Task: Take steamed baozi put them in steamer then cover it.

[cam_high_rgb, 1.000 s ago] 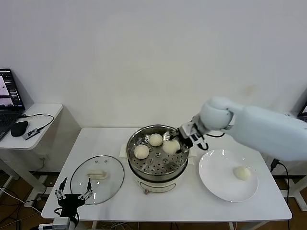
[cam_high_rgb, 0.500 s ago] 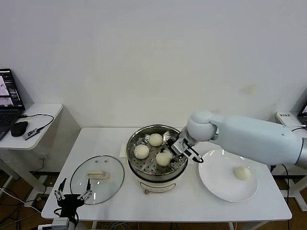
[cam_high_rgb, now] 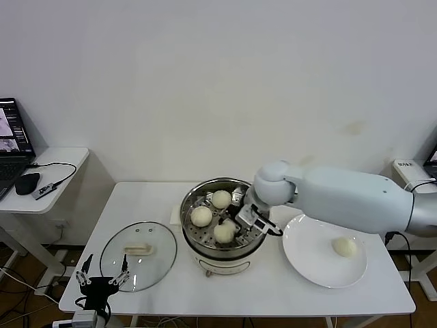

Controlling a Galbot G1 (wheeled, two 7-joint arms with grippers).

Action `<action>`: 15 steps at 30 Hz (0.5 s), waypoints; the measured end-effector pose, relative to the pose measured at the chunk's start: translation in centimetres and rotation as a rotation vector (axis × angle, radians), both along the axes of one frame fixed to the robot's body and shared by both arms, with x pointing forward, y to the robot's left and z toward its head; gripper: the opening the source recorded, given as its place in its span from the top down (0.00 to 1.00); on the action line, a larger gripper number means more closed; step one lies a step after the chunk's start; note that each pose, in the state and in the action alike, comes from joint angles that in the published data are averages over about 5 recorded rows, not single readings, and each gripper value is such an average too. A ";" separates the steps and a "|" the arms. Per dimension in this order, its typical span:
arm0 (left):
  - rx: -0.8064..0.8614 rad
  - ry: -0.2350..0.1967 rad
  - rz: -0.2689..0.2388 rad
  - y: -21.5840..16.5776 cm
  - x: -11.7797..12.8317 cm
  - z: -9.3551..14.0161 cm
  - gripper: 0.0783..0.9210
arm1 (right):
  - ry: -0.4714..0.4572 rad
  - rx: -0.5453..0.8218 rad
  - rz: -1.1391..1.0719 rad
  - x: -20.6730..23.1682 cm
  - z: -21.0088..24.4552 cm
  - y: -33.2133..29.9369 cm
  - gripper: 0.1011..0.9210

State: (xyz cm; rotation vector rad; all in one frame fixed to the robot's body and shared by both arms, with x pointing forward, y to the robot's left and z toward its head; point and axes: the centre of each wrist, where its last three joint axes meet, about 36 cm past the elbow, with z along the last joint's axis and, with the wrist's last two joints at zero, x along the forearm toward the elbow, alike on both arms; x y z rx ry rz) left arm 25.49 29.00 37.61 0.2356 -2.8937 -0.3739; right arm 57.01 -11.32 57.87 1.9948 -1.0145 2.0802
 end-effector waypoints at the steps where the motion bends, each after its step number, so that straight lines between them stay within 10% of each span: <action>1: 0.000 0.000 0.000 0.0 0.0 0.0 0.12 | 0.000 0.000 0.004 0.0 -0.1 0.1 0.43; 15: 0.000 -0.002 -0.002 0.1 0.2 0.0 0.12 | -0.019 0.037 0.001 0.2 0.8 -0.6 0.13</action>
